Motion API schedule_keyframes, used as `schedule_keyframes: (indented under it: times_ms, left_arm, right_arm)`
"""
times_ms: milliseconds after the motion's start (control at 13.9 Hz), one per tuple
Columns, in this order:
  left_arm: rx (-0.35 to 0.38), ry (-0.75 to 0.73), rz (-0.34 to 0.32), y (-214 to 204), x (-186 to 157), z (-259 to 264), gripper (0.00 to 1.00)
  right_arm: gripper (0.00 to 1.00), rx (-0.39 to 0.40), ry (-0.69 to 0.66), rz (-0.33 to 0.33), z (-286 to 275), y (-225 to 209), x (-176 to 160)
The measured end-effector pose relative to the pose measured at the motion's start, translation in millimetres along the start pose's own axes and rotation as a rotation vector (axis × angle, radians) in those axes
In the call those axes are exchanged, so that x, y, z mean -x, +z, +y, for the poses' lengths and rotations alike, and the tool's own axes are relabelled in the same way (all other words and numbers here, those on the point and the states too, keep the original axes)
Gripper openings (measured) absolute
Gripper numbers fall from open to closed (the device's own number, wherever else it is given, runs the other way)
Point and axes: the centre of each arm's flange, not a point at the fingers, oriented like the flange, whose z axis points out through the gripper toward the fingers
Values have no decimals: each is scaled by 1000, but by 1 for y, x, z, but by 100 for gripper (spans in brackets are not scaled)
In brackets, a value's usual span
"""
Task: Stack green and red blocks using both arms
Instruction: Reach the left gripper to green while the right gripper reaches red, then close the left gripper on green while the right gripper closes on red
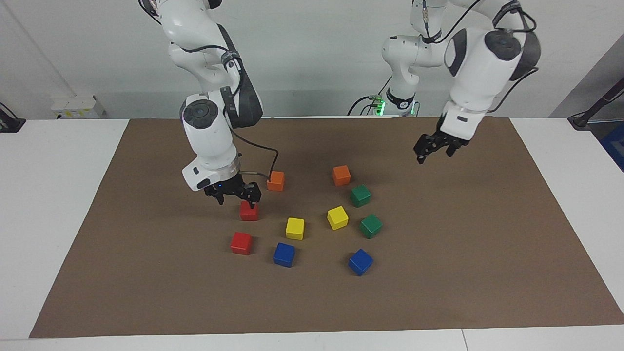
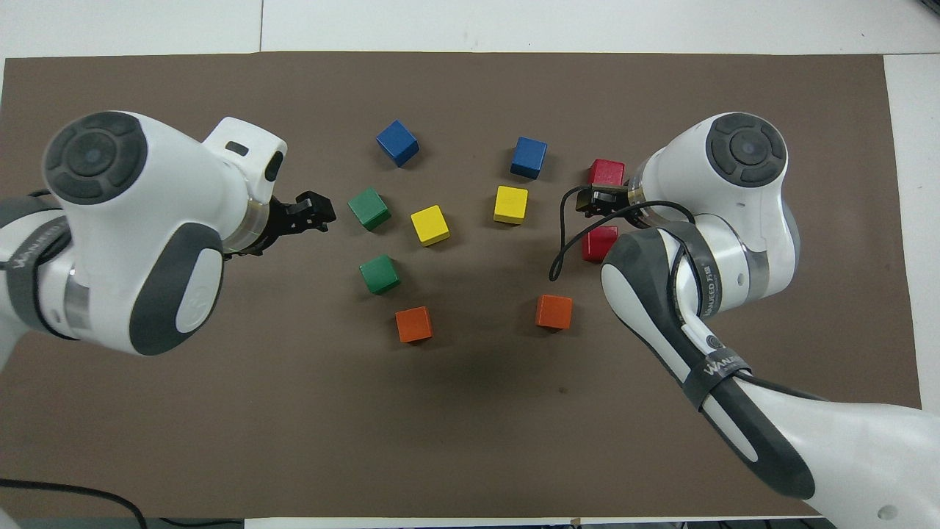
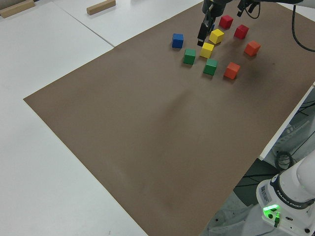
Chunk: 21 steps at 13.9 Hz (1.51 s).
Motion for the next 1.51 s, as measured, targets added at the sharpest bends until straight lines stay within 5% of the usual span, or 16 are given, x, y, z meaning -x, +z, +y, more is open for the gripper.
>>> schedule_keyframes:
  times_ms: [646, 1291, 1435, 1507]
  left_arm:
    - [-18, -38, -12, 133, 19, 37, 100]
    - [-21, -86, -14, 154, 35, 51, 100]
    - [-19, -122, -12, 164, 42, 49, 100]
    - [-21, -148, -14, 166, 43, 49, 90]
  right_arm:
    - [100, 3, -52, -7, 4, 43, 24]
    - [100, -4, -78, 8, 7, 75, 42]
    - [81, -3, -78, 5, 8, 80, 43]
    - [81, -3, -78, 5, 8, 81, 43]
